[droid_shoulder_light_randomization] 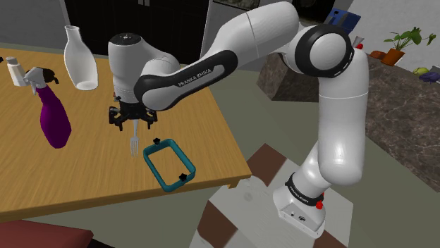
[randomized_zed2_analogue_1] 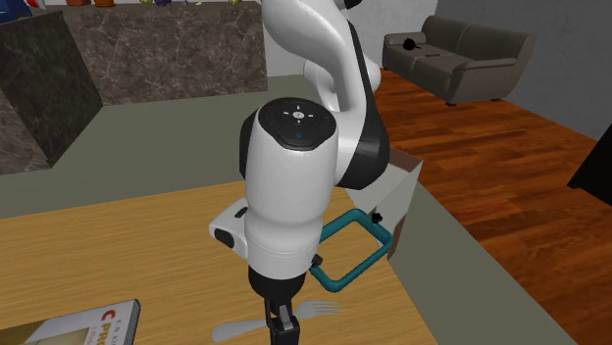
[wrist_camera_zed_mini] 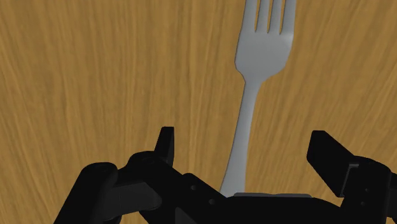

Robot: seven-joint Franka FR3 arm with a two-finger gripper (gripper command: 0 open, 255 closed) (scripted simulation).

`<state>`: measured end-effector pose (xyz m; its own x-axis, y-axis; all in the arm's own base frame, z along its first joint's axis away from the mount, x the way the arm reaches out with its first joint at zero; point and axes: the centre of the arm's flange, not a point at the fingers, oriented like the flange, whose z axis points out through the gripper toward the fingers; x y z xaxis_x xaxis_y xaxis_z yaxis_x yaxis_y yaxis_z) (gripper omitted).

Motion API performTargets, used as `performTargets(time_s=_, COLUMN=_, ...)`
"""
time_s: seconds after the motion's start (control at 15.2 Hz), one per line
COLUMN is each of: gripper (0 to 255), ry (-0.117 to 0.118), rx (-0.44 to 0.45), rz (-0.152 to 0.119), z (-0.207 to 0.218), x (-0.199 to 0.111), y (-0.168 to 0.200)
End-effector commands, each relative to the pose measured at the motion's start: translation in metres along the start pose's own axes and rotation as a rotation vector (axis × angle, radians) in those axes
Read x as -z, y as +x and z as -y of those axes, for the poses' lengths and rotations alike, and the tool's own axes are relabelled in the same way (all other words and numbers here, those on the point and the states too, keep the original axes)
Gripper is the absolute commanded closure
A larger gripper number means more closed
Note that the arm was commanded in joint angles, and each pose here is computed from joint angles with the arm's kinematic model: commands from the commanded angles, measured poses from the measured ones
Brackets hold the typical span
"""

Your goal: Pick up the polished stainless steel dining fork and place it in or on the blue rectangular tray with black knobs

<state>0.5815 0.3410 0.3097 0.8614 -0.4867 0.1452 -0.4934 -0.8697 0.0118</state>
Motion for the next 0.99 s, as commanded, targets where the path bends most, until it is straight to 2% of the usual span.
performTargets(time_s=0.0, gripper=0, ry=0.000, rx=0.000, rz=0.000, z=0.000, x=0.000, y=0.000)
performTargets(time_s=0.13, gripper=0, ry=0.000, rx=0.000, rz=0.000, z=0.000, x=0.000, y=0.000)
performTargets(time_s=0.2, gripper=255, ry=0.000, rx=0.000, rz=0.000, z=0.000, x=0.000, y=0.000)
performTargets(time_s=0.79, gripper=255, ry=0.000, rx=0.000, rz=0.000, z=0.000, x=0.000, y=0.000)
performTargets(time_s=0.92, gripper=255, ry=0.000, rx=0.000, rz=0.000, z=0.000, x=0.010, y=0.002)
